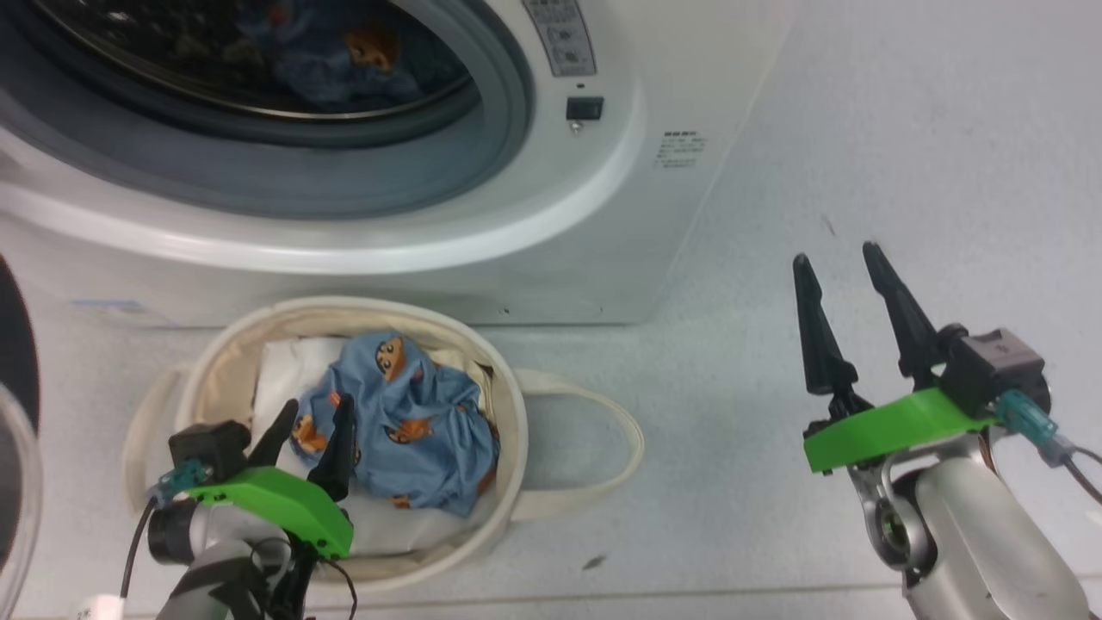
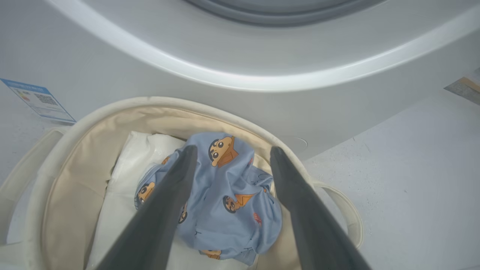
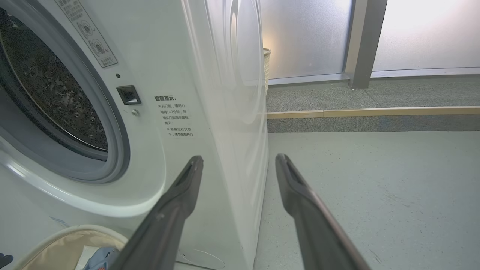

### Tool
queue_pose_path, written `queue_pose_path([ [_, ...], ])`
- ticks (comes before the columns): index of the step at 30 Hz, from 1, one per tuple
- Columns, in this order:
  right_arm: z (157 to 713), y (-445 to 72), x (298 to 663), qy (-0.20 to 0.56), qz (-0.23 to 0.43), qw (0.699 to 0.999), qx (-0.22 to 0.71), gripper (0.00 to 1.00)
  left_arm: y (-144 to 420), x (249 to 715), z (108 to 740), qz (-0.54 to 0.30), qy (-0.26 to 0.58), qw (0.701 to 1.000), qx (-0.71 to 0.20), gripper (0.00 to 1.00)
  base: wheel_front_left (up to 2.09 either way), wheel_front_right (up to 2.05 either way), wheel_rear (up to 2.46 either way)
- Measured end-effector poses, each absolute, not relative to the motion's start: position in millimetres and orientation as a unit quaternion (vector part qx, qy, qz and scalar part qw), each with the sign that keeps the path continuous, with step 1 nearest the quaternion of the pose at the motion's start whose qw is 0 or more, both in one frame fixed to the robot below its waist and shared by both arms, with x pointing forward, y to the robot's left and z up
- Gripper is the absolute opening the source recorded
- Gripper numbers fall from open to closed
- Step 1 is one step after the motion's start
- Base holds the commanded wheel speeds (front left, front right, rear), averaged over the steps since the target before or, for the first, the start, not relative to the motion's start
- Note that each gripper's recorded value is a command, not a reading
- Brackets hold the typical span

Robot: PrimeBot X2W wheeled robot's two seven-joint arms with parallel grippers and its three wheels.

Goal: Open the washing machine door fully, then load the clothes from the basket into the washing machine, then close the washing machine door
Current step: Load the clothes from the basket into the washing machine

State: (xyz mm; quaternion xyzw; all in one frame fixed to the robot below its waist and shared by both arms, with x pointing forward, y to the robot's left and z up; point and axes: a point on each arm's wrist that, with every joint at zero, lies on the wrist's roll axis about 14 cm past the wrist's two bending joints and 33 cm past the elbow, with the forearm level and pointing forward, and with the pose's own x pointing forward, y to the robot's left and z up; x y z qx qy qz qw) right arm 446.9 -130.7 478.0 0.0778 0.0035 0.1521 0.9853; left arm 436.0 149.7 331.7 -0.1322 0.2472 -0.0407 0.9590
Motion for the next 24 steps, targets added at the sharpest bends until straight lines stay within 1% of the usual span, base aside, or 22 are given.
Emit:
queue_pose_path([
  [3, 471.0, -131.6, 453.7, 0.009, 0.153, 0.986, 0.072, 1.00, 141.3, 433.3, 309.1, -0.047, 0.283, 0.948, -0.135, 1.00, 0.00, 0.00, 0.00],
  [9, 457.7, -137.6, 466.3, 0.018, 0.149, 0.987, 0.060, 1.00, 121.0, 419.7, 263.5, -0.085, 0.356, 0.925, -0.105, 1.00, 0.00, 0.00, 0.00],
  [16, 434.4, -154.8, 475.4, 0.039, 0.129, 0.990, 0.043, 1.00, 105.3, 430.0, 229.9, -0.112, 0.395, 0.908, -0.089, 1.00, 0.00, 0.00, 0.00],
  [21, 418.1, -162.3, 477.6, 0.054, 0.122, 0.991, 0.034, 1.00, 100.1, 432.2, 205.6, -0.140, 0.424, 0.893, -0.053, 1.00, 0.00, 0.00, 0.00],
  [24, 409.9, -167.2, 481.2, 0.060, 0.116, 0.991, 0.029, 1.00, 96.8, 436.0, 192.5, -0.146, 0.435, 0.887, -0.048, 1.00, 0.00, 0.00, 0.00],
])
